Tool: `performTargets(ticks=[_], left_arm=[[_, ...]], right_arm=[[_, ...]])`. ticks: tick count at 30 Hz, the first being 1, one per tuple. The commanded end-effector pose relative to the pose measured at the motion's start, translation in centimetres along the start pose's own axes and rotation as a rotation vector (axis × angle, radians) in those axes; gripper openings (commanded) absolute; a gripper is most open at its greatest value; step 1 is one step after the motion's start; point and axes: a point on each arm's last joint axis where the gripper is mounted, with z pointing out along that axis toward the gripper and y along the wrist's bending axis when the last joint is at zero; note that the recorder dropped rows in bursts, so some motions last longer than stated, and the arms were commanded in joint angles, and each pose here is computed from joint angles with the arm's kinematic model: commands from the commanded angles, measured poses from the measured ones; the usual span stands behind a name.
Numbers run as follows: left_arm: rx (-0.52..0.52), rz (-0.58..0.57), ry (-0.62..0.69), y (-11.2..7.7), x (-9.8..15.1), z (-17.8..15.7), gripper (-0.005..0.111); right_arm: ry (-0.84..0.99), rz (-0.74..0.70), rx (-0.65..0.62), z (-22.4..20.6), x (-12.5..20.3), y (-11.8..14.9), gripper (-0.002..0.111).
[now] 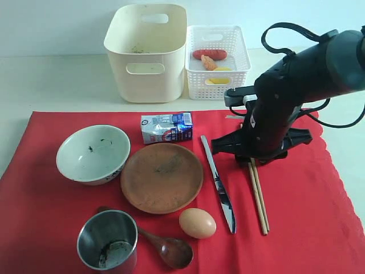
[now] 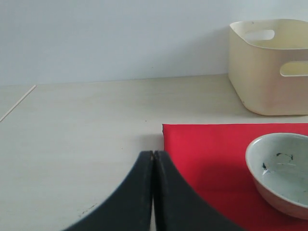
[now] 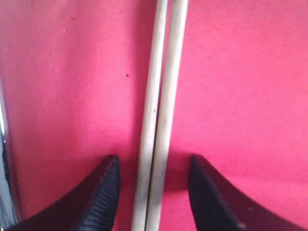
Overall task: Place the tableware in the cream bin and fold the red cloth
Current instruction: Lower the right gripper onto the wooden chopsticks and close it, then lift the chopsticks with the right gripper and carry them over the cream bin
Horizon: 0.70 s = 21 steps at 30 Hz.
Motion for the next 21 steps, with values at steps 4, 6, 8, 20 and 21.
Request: performTargets(ticks=[4, 6, 8, 20, 21], left_arm=[[-0.001, -0.009, -0.006, 0.0, 0.0, 0.0, 0.003], [-0.001, -0.009, -0.006, 0.0, 0.0, 0.0, 0.003], [-0.001, -0.009, -0.006, 0.0, 0.0, 0.0, 0.003], [-0.001, -0.009, -0.006, 0.0, 0.0, 0.0, 0.003], [-0.001, -0.009, -0.006, 0.0, 0.0, 0.0, 0.003]], right_arm=[[0.035, -0.014, 0.02, 1.2, 0.5, 0.0, 0.028], [0.047, -0.014, 0.029, 1.2, 0.6, -0.1, 0.021], [0.067, -0.016, 0.043, 1.2, 0.7, -0.2, 0.014], [0.0, -0.01, 0.032, -2.7, 0.3, -0.7, 0.0], [-0.026, -0.006, 0.021, -3.6, 0.1, -0.8, 0.0]])
